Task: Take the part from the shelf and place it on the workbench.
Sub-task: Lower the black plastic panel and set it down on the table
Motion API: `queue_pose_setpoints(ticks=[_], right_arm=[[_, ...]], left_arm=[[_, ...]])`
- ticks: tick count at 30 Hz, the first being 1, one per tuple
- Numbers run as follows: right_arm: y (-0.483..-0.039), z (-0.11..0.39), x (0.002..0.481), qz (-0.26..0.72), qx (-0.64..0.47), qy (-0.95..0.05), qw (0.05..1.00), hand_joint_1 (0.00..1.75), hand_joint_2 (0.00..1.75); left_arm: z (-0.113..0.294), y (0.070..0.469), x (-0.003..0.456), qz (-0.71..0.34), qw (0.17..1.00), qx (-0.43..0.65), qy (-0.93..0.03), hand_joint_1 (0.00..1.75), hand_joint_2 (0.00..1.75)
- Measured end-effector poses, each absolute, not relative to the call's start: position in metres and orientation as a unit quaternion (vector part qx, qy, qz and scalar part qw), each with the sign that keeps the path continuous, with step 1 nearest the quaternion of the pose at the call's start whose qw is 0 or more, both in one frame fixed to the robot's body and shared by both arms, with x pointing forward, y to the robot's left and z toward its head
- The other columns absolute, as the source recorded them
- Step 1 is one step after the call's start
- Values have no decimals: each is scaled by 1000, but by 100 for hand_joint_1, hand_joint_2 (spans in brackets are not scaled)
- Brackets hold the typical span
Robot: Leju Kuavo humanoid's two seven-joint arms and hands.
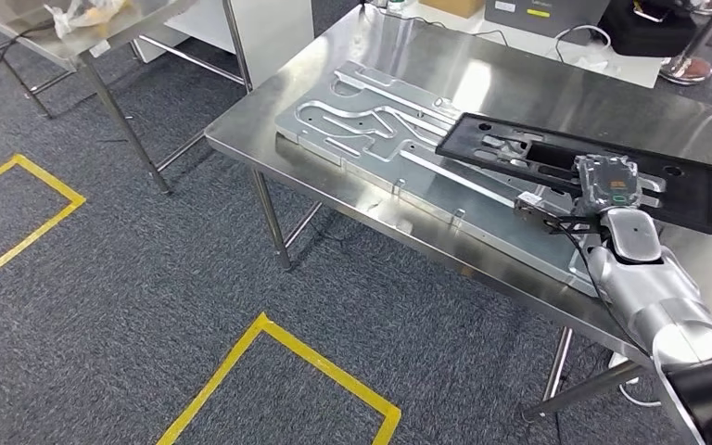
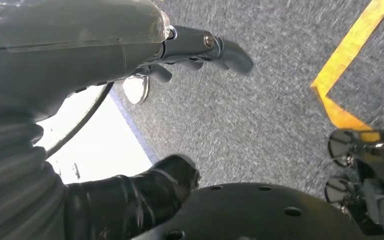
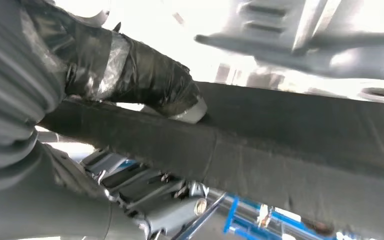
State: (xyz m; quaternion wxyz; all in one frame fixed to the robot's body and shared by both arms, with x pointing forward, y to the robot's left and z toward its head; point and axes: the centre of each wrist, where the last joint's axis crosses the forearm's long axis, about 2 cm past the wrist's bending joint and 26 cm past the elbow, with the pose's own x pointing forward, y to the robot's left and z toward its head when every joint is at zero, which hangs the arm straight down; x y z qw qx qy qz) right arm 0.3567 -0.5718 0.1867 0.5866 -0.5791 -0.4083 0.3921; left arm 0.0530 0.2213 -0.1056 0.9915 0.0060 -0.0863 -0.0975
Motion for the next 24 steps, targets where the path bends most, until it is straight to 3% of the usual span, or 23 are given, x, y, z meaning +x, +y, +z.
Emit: queue_pose_setpoints(ticks=[5,9,10,14,24], right_arm=[[-575,184,353,393,-581,-406,586,175,175],[-574,179,351,394,-579,-403,589,0,0],[-574,177,350,395,-578,-403,590,0,0],[-571,175,350,394,-574,-403,593,0,0],[-568,168,349,397,-565,-401,602,0,0]], left_arm=[[-105,218,52,-95,992,2,-88,0,175],[-105,217,53,-89,991,-2,-95,0,175],[-105,217,53,-86,992,-4,-95,0,175],[-105,216,53,-80,993,-9,-92,0,0],[-105,217,55,-75,993,-10,-94,0,0]])
